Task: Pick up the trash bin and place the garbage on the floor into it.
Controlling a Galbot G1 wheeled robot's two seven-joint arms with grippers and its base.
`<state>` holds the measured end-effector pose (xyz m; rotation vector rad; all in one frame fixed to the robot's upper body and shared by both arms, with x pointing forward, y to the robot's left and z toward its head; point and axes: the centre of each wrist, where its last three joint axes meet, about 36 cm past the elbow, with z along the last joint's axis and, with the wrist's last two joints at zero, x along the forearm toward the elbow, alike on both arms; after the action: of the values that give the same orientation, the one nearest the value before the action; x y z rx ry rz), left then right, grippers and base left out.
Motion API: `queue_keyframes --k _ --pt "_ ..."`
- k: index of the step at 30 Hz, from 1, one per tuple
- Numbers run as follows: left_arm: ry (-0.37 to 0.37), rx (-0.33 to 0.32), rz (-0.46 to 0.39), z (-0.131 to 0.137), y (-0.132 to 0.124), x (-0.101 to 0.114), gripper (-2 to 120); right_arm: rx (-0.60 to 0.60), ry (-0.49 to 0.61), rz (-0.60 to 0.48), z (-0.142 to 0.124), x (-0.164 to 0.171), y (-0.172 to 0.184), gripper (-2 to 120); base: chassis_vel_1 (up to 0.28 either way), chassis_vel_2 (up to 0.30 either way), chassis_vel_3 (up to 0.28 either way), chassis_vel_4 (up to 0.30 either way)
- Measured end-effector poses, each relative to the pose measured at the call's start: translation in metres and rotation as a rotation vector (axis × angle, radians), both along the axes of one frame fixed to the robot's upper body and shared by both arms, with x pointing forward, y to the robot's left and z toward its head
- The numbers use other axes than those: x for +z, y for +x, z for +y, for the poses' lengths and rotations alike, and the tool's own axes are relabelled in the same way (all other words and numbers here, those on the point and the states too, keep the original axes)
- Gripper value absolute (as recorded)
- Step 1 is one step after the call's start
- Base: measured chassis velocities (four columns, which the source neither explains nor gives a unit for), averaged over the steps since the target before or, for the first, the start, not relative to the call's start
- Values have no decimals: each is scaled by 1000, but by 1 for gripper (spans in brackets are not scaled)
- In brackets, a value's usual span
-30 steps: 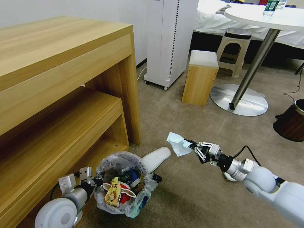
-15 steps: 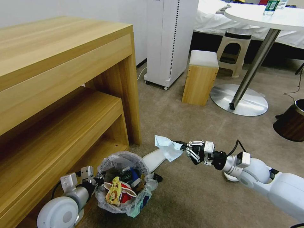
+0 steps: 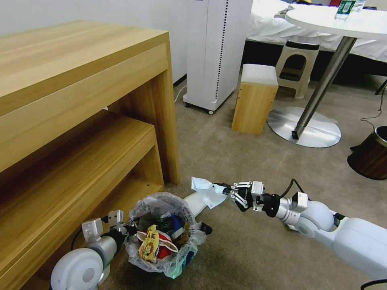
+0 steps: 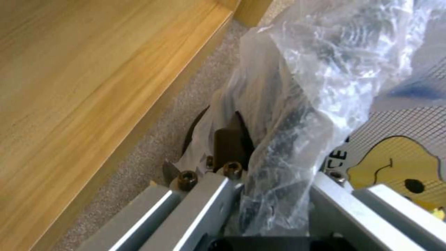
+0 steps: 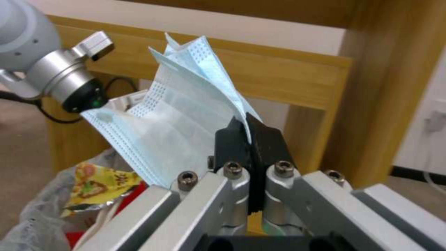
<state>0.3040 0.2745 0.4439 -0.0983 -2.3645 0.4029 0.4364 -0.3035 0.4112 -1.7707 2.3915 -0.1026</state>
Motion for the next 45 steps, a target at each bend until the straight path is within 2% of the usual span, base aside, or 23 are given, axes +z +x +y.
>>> queue_keyframes --k 4,11,15,17,24,29,31,45 --pt "-8 -15 -9 1 0 9 0 28 14 8 12 -1 -2 0 0 0 0 0" --pt "-20 -30 -2 4 0 22 0 28 5 5 12 -1 -1 0 0 0 0 0" --pt "-34 -44 21 4 -1 32 0 25 -1 4 10 -2 -1 0 0 0 0 0" --pt "-49 -59 62 4 -1 46 0 30 -5 0 9 0 -1 0 0 0 0 0" --pt "-42 -62 105 6 0 59 0 71 -13 28 18 -1 -4 0 0 0 0 0" --pt "-42 -60 122 6 2 60 0 106 5 42 30 1 -5 0 0 0 0 0" --pt "-42 -47 141 10 7 53 0 128 34 46 43 6 -5 0 0 0 0 0" --pt "-49 2 206 20 26 19 0 177 67 58 68 8 -5 0 0 0 0 0"
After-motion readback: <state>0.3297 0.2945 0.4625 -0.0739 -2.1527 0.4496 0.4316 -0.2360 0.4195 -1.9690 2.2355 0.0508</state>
